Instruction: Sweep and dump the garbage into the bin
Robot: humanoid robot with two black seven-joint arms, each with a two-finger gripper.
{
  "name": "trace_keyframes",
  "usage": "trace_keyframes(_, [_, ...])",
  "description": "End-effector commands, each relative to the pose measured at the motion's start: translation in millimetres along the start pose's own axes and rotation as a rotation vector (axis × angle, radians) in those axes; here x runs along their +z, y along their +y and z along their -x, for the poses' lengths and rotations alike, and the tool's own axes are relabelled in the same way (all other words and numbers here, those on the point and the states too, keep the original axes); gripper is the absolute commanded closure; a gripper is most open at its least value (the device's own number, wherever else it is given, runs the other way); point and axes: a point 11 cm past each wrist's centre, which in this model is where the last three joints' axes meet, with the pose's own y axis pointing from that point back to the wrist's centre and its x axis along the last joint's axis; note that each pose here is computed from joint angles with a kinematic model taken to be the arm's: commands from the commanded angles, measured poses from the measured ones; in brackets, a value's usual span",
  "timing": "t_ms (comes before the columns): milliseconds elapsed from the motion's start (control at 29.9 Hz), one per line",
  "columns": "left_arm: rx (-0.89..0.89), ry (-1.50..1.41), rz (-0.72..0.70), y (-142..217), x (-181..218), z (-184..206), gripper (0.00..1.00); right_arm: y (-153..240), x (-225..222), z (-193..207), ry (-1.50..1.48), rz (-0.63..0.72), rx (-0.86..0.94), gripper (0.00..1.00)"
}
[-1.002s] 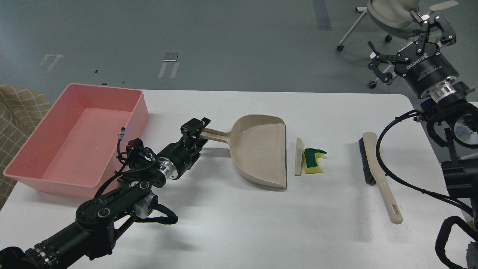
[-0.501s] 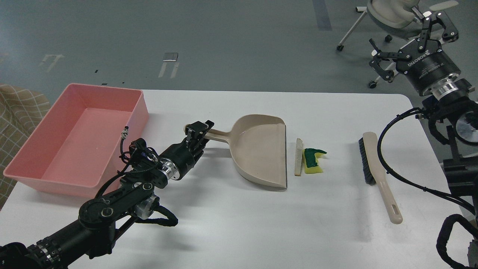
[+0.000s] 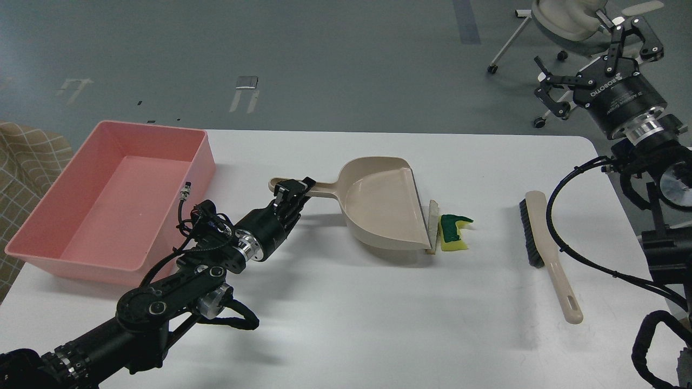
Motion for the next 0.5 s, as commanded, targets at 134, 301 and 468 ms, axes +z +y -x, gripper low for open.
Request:
trace_keyframes(134, [-0.038,-0.166,0.073,6,21,-9,0.96,9,-20,-1,0.089,0.011,0.011,0.0])
trace_keyframes(301, [-0.042,-0.23,0.078,12,23,-18,0.97,20,-52,4,0.368,0.102,0.044,0.0])
trace_keyframes(468, [-0.038,-0.234,0.073,15,20,-21,0.97,59,-76,-17,0.804,0.3,0.195,0.0])
